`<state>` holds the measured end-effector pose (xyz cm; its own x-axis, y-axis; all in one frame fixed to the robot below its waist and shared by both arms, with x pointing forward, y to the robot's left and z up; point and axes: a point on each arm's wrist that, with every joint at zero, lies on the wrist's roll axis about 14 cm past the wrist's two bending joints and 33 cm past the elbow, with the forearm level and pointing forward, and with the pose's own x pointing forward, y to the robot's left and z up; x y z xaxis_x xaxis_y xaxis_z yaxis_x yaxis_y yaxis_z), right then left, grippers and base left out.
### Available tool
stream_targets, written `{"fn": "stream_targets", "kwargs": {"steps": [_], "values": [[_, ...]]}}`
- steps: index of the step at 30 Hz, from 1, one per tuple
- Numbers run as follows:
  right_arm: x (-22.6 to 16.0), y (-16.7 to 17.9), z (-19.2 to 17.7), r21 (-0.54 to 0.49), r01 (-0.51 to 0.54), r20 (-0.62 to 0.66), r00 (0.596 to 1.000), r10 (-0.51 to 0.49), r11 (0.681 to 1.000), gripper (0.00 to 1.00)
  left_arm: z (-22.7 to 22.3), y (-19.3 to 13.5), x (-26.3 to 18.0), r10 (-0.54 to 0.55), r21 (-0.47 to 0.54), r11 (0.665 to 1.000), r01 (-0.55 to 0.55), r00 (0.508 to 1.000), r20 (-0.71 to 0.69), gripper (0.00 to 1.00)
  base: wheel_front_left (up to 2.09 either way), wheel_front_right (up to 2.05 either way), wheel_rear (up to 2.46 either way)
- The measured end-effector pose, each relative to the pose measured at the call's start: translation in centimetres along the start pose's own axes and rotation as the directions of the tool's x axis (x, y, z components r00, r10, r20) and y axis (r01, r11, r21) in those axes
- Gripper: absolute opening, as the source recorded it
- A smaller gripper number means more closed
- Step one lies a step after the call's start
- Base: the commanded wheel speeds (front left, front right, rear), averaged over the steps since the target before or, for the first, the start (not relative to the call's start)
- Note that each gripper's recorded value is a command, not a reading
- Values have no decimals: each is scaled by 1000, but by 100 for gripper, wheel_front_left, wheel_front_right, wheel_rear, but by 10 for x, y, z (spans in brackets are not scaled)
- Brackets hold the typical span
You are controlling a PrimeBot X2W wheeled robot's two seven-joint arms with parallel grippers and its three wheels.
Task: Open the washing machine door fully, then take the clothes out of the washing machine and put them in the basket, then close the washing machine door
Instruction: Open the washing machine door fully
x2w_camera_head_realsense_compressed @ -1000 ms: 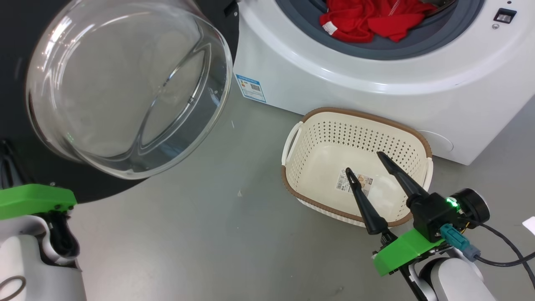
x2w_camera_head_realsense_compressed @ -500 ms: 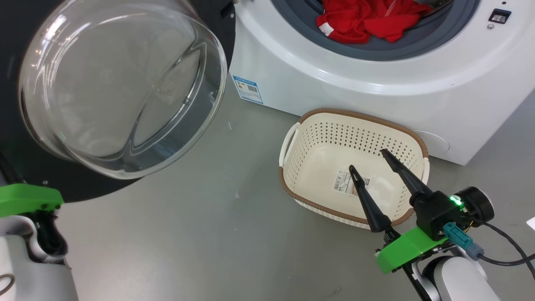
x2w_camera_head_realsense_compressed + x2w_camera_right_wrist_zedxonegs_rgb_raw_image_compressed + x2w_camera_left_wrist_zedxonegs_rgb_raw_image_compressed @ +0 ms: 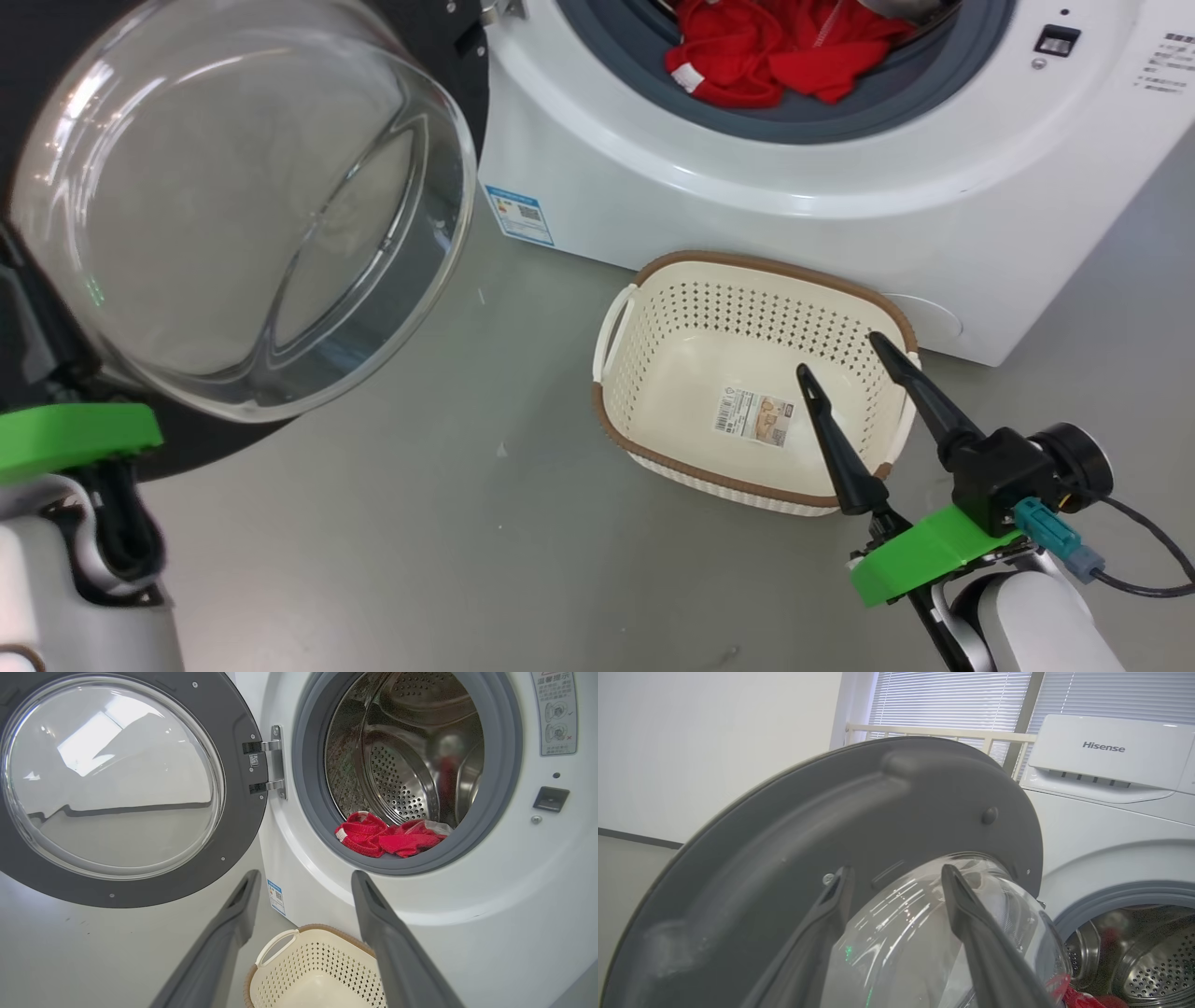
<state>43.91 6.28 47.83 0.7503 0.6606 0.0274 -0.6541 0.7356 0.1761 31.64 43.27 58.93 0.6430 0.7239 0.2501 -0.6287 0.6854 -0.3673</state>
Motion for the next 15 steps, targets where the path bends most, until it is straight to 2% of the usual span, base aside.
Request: {"fn": "stream_targets", "kwargs": {"steps": [7, 15], "values": [[-9, -23, 8, 5, 73, 32, 997, -73, 997, 100, 14, -66, -18, -191, -22, 981, 192, 980, 55, 100, 0, 0, 0], [-22, -52, 20, 2, 165, 76, 983, -165, 986, 100, -6, -134, -49, -393, -84, 916, 392, 920, 9, 100, 0, 0, 0]]}}
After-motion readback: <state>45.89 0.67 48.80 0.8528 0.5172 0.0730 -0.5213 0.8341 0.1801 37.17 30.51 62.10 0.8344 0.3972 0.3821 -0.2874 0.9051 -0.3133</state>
